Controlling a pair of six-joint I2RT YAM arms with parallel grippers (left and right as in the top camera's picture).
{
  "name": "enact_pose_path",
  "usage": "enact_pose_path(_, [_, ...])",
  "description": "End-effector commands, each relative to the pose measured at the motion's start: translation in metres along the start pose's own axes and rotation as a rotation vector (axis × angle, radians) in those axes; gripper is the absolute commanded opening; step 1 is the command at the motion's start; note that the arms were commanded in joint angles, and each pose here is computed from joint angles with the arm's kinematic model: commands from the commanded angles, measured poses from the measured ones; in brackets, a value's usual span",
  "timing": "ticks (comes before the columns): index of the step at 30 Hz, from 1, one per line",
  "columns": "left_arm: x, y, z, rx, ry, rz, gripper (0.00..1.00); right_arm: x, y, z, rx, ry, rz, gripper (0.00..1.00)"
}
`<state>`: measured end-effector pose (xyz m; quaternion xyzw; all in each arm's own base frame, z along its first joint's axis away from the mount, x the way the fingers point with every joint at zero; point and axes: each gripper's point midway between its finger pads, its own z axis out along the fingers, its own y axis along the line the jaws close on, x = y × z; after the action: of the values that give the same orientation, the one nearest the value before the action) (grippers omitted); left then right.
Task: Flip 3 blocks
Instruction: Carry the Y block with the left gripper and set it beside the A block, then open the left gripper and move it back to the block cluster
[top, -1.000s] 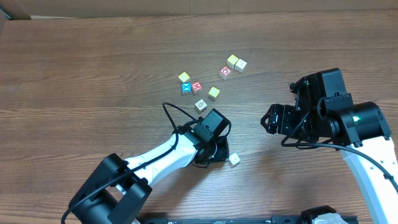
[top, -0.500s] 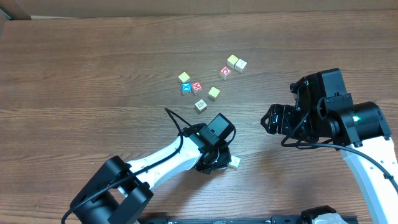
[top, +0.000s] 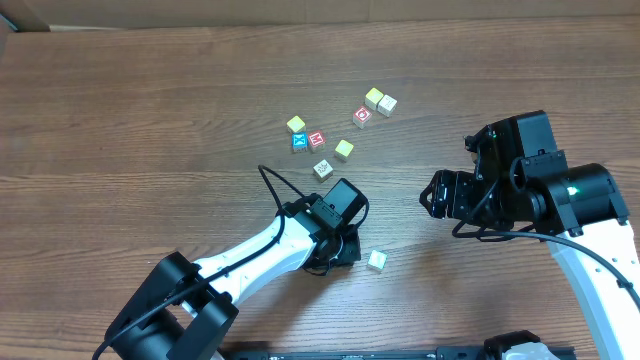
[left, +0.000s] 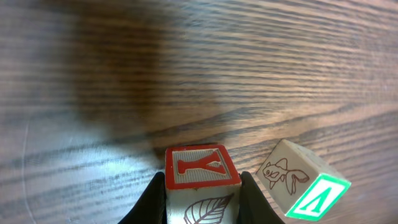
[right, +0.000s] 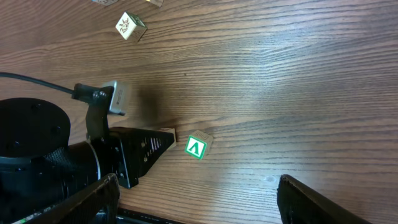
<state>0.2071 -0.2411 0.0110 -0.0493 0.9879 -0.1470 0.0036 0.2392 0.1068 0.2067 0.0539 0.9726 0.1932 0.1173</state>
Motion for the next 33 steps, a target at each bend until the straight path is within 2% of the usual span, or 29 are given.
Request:
enact_pose_path(1, [0.003,0.011,0.008,-0.033,0.007,0.128,0.04,0.0,0.0,-0.004,-0.005,-0.015,-0.012,0.82])
enact_pose_path(5, [0.008,-0.005,0.008,0.046,0.037,0.214,0.04,-0.001,0.0,-0.004,-0.005,-0.015,-0.011,0.82])
enact_pose_path(17, [0.008,-0.011,0.008,0.066,0.029,0.27,0.05,0.001,0.0,-0.004,-0.004,-0.009,-0.009,0.82])
enact_pose_path(19, [0.009,-0.01,0.008,0.062,0.03,0.269,0.18,0.001,0.0,-0.004,-0.003,-0.008,-0.009,0.82])
enact_pose_path(22, [0.008,-0.009,0.008,0.058,0.026,0.269,0.48,0.001,0.0,-0.004,-0.003,-0.008,-0.009,0.82])
enact_pose_path(23, [0.007,-0.009,0.008,0.055,0.022,0.269,0.53,0.001,0.0,-0.004,-0.004,-0.008,-0.009,0.83])
enact_pose_path(25, [0.005,-0.007,0.008,0.043,0.012,0.268,0.59,0.001,0.0,-0.004,-0.004,-0.008,-0.008,0.83])
enact_pose_path(29, [0.002,-0.005,0.008,0.03,-0.004,0.268,0.65,0.001,0.0,-0.004,-0.004,-0.008,-0.009,0.84])
enact_pose_path(33, [-0.022,-0.007,-0.007,0.003,-0.09,0.266,0.68,0.001,0.0,-0.004,-0.003,-0.009,-0.009,0.86])
